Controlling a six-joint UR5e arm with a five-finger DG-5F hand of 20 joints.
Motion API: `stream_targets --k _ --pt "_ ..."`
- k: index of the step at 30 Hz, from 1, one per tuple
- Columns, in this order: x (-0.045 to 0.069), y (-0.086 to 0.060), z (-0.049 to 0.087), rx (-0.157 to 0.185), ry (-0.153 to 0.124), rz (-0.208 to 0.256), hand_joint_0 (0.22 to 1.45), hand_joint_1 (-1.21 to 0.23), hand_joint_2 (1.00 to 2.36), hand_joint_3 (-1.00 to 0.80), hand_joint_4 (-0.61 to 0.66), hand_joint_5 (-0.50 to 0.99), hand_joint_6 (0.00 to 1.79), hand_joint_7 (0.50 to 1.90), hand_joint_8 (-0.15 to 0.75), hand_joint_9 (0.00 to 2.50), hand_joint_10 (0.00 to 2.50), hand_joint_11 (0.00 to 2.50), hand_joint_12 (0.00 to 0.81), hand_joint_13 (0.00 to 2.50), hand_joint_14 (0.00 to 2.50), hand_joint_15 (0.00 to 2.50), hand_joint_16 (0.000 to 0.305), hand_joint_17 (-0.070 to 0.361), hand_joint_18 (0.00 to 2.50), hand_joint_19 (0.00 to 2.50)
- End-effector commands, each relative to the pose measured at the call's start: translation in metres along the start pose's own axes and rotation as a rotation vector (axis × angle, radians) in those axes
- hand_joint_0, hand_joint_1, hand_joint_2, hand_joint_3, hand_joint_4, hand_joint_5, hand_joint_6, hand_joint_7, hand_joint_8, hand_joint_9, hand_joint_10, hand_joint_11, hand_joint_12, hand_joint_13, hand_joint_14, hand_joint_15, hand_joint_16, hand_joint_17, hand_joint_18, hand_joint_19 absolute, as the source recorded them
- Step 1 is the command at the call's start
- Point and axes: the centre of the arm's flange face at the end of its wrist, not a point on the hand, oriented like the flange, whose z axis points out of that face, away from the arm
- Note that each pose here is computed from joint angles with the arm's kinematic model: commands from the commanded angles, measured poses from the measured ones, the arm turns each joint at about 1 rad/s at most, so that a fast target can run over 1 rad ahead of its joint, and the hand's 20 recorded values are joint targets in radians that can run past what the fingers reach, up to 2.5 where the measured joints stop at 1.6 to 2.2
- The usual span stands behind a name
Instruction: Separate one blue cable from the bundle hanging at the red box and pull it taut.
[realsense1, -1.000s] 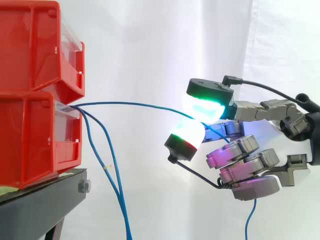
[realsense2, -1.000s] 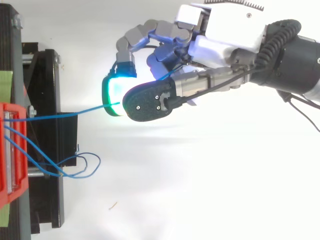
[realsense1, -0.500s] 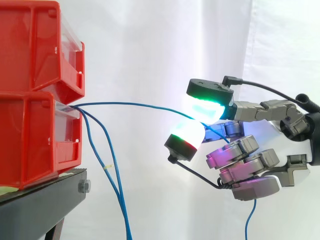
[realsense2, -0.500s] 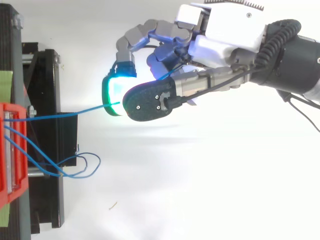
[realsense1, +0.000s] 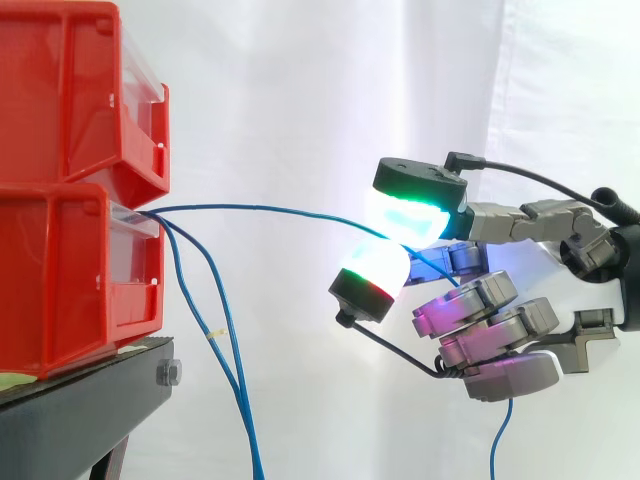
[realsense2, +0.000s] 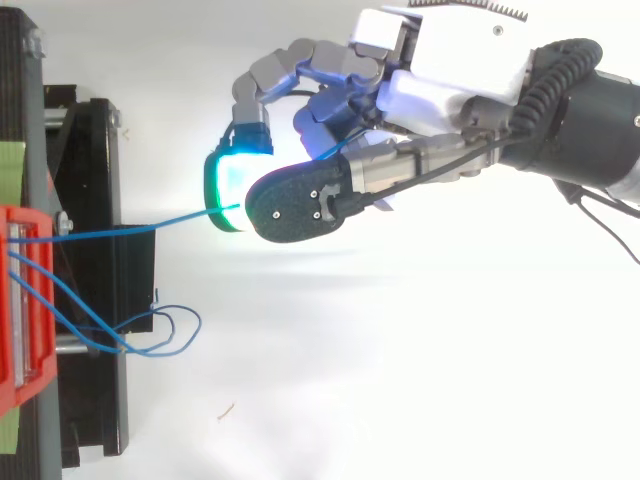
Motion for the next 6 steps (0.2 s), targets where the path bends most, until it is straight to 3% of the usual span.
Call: stream_targets --k 1,6 --pt "-0.0002 0.0003 0.0002 -0.001 0.000 -0.001 0.63 -0.79 1.01 -0.08 0.01 -0.10 0.92 1.21 0.367 0.77 2.50 1.57 0.382 1.10 2.50 1.27 0.052 0.117 1.43 1.24" --pt "0.0009 0.0003 0.0001 -0.001 0.001 -0.001 0.63 -0.79 1.02 -0.08 0.01 -0.10 0.92 1.21 0.359 0.76 2.50 1.57 0.381 1.09 2.50 1.27 0.051 0.116 1.43 1.24"
